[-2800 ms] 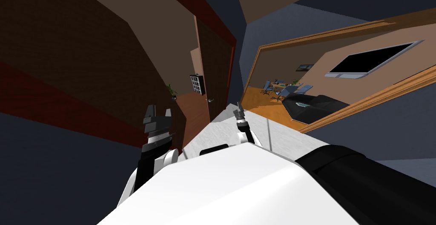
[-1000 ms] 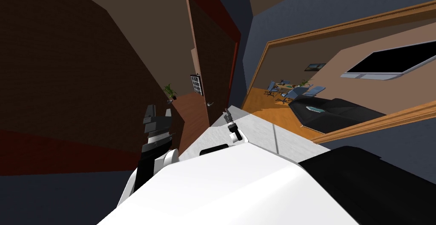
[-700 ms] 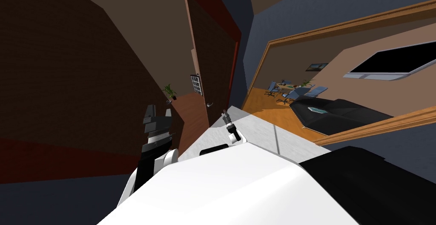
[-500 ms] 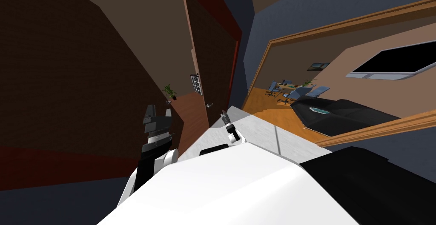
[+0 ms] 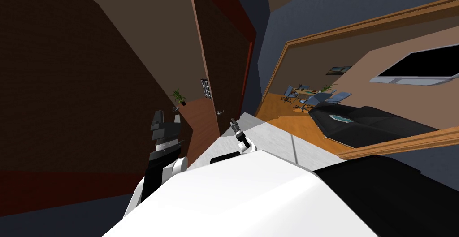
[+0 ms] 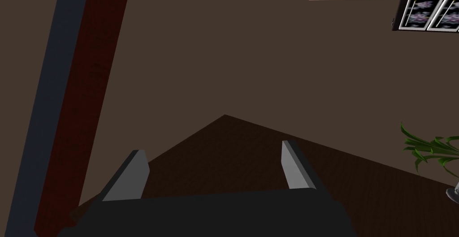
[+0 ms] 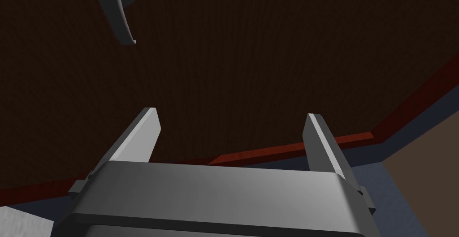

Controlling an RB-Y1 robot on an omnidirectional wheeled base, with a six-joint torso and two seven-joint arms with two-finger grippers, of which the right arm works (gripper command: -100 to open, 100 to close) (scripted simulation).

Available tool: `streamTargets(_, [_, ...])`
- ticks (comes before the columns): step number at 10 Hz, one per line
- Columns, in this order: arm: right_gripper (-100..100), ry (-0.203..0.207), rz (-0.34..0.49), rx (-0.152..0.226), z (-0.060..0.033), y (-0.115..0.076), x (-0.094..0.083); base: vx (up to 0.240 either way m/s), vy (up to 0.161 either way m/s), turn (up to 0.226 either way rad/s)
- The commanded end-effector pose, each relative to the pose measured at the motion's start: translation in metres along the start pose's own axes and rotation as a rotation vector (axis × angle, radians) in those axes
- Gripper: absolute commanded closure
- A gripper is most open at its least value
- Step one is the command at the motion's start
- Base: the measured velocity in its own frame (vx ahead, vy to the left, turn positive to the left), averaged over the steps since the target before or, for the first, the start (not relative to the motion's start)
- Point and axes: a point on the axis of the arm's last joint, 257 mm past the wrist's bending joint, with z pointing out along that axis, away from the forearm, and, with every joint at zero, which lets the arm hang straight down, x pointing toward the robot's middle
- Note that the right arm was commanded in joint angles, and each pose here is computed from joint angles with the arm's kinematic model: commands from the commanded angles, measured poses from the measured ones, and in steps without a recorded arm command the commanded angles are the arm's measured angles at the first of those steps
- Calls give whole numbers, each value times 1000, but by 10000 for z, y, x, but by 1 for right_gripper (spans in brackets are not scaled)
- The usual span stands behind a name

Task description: Push the door open

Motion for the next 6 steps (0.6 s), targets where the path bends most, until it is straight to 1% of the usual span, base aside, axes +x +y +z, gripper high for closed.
streamTargets(1, [-100, 22, 7, 22, -7, -128, 87, 98, -40, 16])
streamTargets(2, [-100, 35, 11, 36, -12, -211, 139, 88, -48, 19])
streamTargets(3, [-100, 49, 14, 42, -1, -255, 192, 92, -53, 21])
streamTargets(4, [-100, 49, 14, 50, -18, -289, 190, 67, -32, 9])
streamTargets(6, [-100, 74, 20, 75, -32, -431, 287, 61, -26, 12])
